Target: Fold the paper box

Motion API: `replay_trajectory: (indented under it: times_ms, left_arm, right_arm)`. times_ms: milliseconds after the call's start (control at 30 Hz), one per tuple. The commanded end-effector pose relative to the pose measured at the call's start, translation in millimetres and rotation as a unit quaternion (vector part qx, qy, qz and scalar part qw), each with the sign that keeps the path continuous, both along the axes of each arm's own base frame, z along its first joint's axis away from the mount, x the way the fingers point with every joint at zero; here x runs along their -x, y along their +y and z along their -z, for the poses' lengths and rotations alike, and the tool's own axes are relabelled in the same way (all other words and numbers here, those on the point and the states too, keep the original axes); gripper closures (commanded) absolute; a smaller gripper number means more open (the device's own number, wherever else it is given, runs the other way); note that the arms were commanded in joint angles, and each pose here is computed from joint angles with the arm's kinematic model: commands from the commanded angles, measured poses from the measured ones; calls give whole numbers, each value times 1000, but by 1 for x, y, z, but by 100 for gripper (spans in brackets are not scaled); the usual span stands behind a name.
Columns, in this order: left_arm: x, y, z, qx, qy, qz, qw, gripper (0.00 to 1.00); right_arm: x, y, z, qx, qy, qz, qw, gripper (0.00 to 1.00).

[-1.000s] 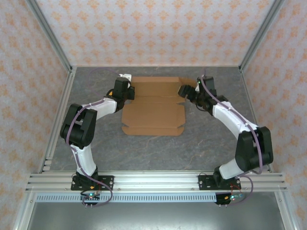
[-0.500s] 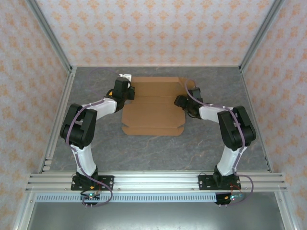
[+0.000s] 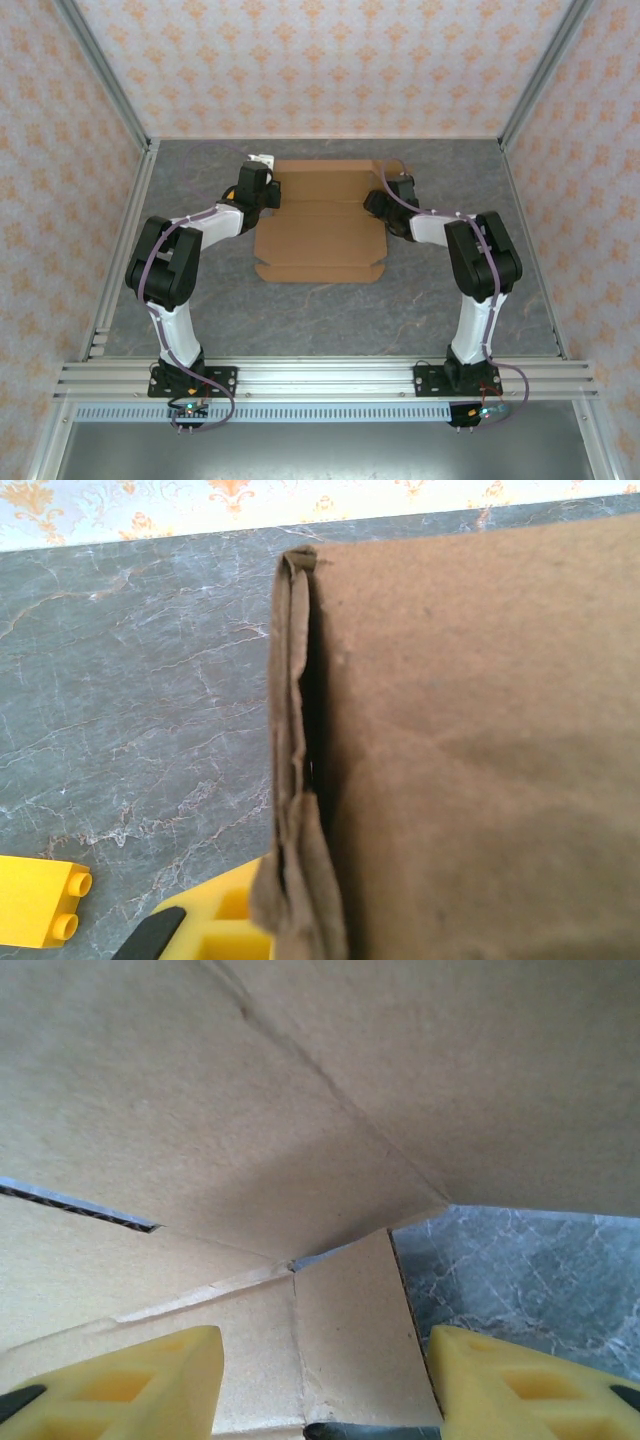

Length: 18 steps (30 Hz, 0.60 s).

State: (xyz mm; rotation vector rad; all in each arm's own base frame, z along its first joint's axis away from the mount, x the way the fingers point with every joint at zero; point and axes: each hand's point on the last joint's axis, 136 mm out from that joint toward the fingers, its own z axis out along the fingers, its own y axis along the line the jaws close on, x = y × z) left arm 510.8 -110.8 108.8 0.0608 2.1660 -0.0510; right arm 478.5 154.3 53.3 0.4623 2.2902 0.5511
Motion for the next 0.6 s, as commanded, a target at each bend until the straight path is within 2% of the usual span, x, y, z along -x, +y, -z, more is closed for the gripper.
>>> replay_trajectory:
  times_ms: [0, 300, 567]
  left_arm:
    - [-1, 3, -13, 15, -13, -10, 1000, 100]
    - [0, 2, -11, 16, -9, -7, 1000, 100]
    - [-1, 1, -10, 20, -9, -6, 1000, 100]
  right_arm:
    - [-13, 5, -26, -9, -48, -16, 999, 47]
    - [-9, 27, -31, -50, -52, -62, 996, 58]
    - [-8, 47, -20, -76, -32, -74, 994, 62]
